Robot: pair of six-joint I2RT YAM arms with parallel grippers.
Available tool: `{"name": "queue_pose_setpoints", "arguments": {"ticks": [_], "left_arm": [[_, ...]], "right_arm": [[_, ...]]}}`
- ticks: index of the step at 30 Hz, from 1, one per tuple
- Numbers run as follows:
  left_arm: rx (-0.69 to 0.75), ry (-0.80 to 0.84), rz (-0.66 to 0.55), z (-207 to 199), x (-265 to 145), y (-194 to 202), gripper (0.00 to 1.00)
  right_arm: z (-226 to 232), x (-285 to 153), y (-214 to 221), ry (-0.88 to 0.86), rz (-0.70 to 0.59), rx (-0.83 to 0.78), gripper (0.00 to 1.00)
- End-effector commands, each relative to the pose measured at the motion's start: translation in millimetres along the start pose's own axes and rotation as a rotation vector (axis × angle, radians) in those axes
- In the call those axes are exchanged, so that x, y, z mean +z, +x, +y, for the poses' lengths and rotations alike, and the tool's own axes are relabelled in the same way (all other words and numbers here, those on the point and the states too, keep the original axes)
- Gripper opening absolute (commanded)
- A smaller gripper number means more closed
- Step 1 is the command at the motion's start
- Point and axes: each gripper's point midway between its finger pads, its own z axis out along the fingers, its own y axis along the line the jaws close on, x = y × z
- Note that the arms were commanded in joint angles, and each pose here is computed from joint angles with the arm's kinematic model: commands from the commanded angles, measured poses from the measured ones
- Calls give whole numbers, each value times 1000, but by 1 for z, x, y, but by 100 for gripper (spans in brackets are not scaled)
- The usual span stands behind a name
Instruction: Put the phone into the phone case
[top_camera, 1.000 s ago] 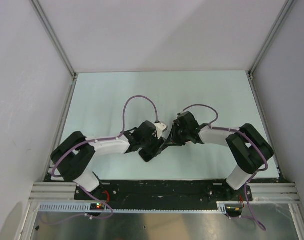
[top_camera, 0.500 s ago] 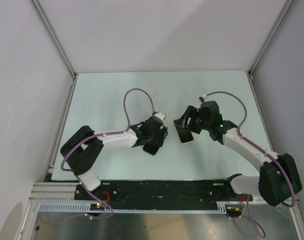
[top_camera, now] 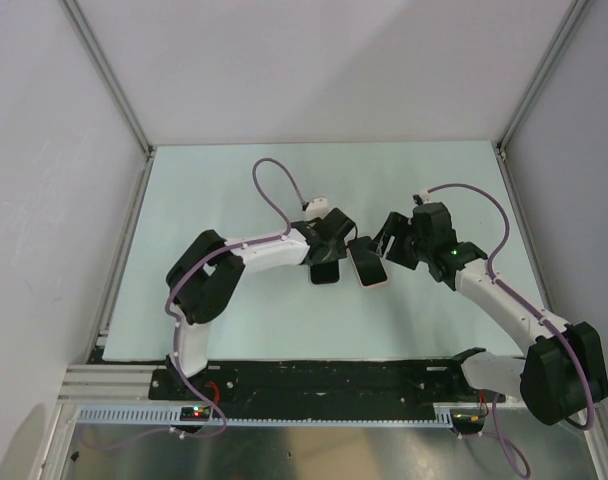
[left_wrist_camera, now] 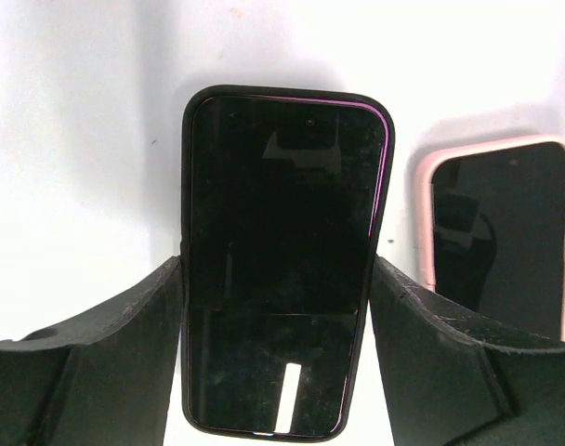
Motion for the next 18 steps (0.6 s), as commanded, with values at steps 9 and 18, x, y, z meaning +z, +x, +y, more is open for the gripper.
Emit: {"name": "queue_pose_setpoints", "arguments": {"ticks": [9, 18], "left_arm": [[-171, -102, -47, 10, 8, -1, 24], [-104, -57, -15, -2, 7, -1, 53]], "right_arm": [[3, -7, -11, 0, -38, -28, 71], [0, -11, -10, 10, -48, -35, 77]]}}
